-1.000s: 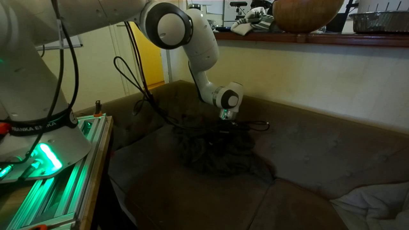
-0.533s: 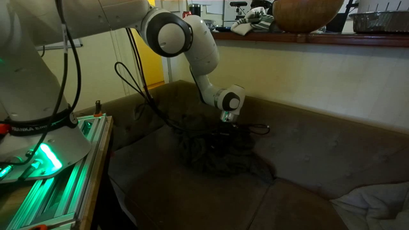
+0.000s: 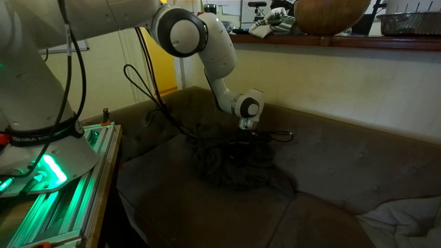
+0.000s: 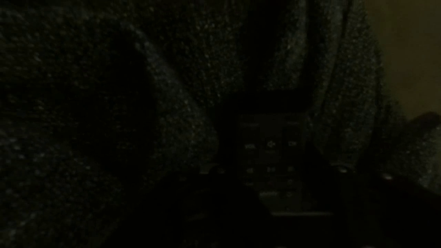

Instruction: Put the remote on top of the towel

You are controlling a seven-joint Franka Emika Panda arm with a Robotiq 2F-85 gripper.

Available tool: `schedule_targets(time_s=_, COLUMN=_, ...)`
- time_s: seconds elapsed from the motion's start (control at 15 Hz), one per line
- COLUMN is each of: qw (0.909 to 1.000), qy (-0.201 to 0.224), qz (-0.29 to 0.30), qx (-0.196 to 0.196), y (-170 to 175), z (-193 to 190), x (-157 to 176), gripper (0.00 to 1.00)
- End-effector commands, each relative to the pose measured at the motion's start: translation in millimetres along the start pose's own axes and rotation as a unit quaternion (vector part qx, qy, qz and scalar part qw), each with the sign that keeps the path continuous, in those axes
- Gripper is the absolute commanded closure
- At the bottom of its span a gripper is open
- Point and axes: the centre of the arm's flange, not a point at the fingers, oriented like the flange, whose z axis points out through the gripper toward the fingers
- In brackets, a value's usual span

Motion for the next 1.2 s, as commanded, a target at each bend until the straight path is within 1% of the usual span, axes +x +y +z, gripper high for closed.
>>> schedule_targets(time_s=0.0, qw=0.9976, qy=-0.023, qz=0.036, qx=-0.054, y=-66.3, z=-39.4, x=-22.4, gripper=0.74)
schedule_targets(time_s=0.2, qw=0.9967, qy=-0.025, qz=0.039, qx=-0.067, y=-79.7, z=-58.7, x=-35.8, gripper=0.74)
schedule_targets(time_s=0.27, qw=0.997, qy=-0.031, qz=0.036, qx=-0.061, y=-85.6, z=-66.4, x=-38.1, gripper=0.74)
schedule_targets(time_s=0.4, qw=0.9965, qy=-0.043, qz=0.053, qx=-0.048, y=-100.7, z=-79.1, x=-45.4, gripper=0.74)
schedule_targets(time_s=0.53, qw=0.9931, qy=-0.053, qz=0.09, qx=-0.054, y=-117.9, z=-92.8, x=-53.5, gripper=0.74)
schedule_targets(time_s=0.67, qw=0.9859, qy=-0.058, qz=0.138, qx=-0.074, y=-136.9, z=-107.2, x=-61.9, gripper=0.74)
schedule_targets(time_s=0.8, qw=0.9762, qy=-0.064, qz=0.179, qx=-0.104, y=-155.2, z=-123.2, x=-68.7, gripper=0.74)
schedule_targets(time_s=1.0, qw=0.9584, qy=-0.085, qz=0.225, qx=-0.155, y=-185.4, z=-147.4, x=-81.4, gripper=0.74)
schedule_targets(time_s=1.07, qw=0.9528, qy=-0.09, qz=0.239, qx=-0.164, y=-197.1, z=-155.0, x=-85.4, gripper=0.74)
schedule_targets(time_s=1.13, qw=0.9465, qy=-0.084, qz=0.26, qx=-0.172, y=-209.9, z=-162.0, x=-89.8, gripper=0.74)
